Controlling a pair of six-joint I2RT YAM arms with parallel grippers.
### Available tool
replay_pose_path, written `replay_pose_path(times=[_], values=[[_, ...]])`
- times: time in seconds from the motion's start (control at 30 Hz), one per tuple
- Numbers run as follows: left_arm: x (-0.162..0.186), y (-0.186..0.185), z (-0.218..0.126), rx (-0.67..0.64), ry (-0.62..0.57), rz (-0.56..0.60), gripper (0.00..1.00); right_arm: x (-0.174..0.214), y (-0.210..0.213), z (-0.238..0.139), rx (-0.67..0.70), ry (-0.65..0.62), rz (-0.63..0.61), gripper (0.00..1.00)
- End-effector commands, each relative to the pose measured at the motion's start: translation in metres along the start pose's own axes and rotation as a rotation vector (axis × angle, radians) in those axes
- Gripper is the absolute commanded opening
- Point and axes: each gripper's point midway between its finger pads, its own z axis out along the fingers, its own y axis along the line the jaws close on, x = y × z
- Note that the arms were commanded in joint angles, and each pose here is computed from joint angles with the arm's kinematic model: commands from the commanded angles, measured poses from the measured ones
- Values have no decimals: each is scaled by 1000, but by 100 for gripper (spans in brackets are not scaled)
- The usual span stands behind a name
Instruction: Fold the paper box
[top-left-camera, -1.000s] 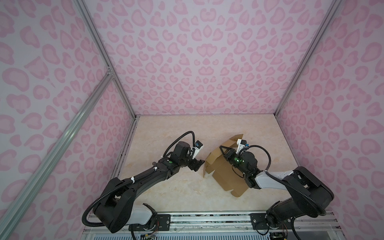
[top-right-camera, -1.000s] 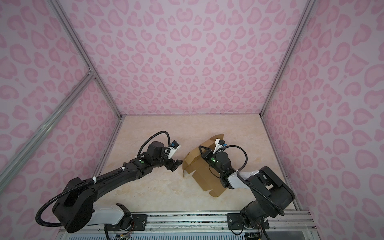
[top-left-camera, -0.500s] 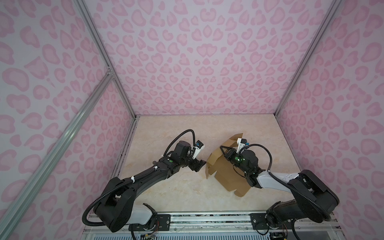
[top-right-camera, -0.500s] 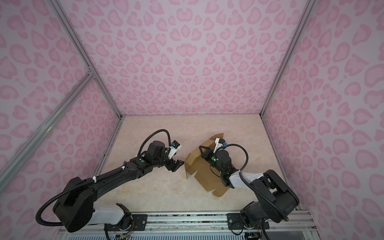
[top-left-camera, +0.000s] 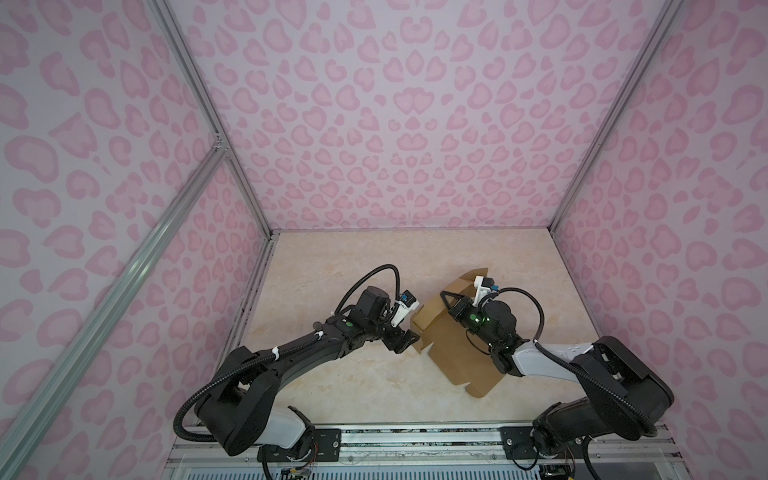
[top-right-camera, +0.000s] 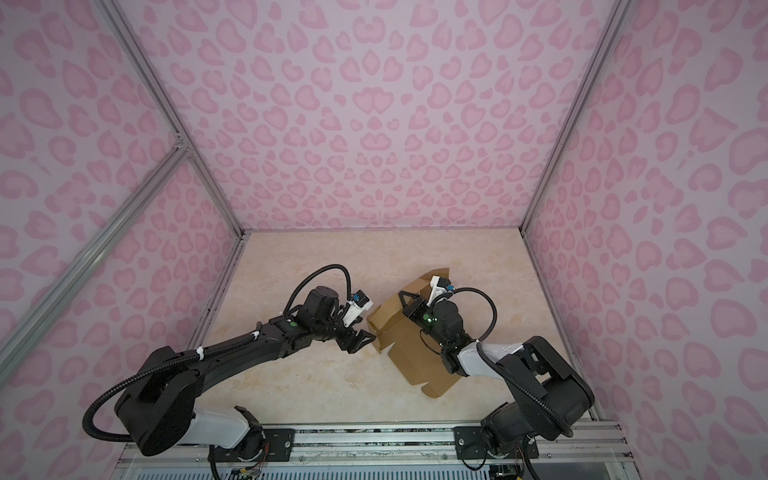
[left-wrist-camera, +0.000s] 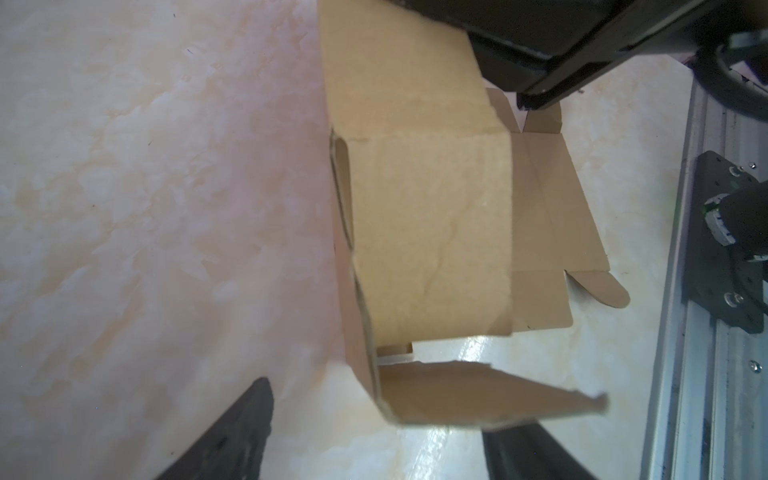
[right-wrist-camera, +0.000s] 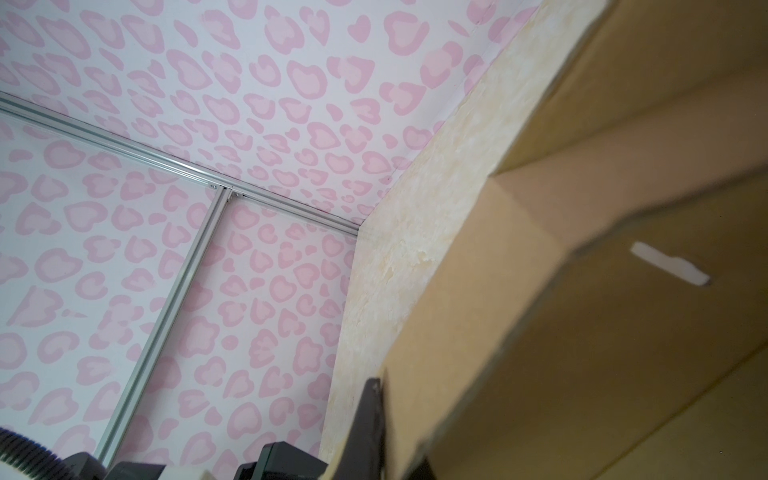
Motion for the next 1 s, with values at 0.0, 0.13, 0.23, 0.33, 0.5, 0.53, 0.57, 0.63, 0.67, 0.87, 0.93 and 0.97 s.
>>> replay_pose_path(times=[0.0,0.13,0.23,0.33,0.5,0.53,0.57,0.63,0.67,0.87,0.93,0.97], values=[[-6,1,0,-7,-22,28,80,10,-25,-3,89,35,-22,6],[-7,-3,-1,12,-35,30,79,9,-28,-5,93,29,-17,6],[-5,-7,3,35,-28,26,76,10,-27,-4,87,31,-10,6],[-8,-12,6,65,-31,22,72,9,-26,-4,84,31,-11,6],[-8,-17,11,89,-25,11,68,10,-27,-6,90,29,-10,6],[-8,-17,12,88,-24,10,68,9,-27,-7,90,28,-11,6],[-7,-17,12,89,-22,5,67,10,-27,-7,91,29,-11,6],[-9,-19,12,94,-28,2,66,10,-26,-7,88,28,-14,6],[-11,-19,12,93,-33,-2,66,11,-27,-7,90,29,-16,6],[-15,-24,13,103,-61,-16,64,12,-27,-7,87,29,-14,6],[-15,-26,14,106,-61,-15,63,12,-27,-8,87,28,-13,6],[-16,-27,13,108,-64,-16,62,12,-27,-8,88,27,-13,6]])
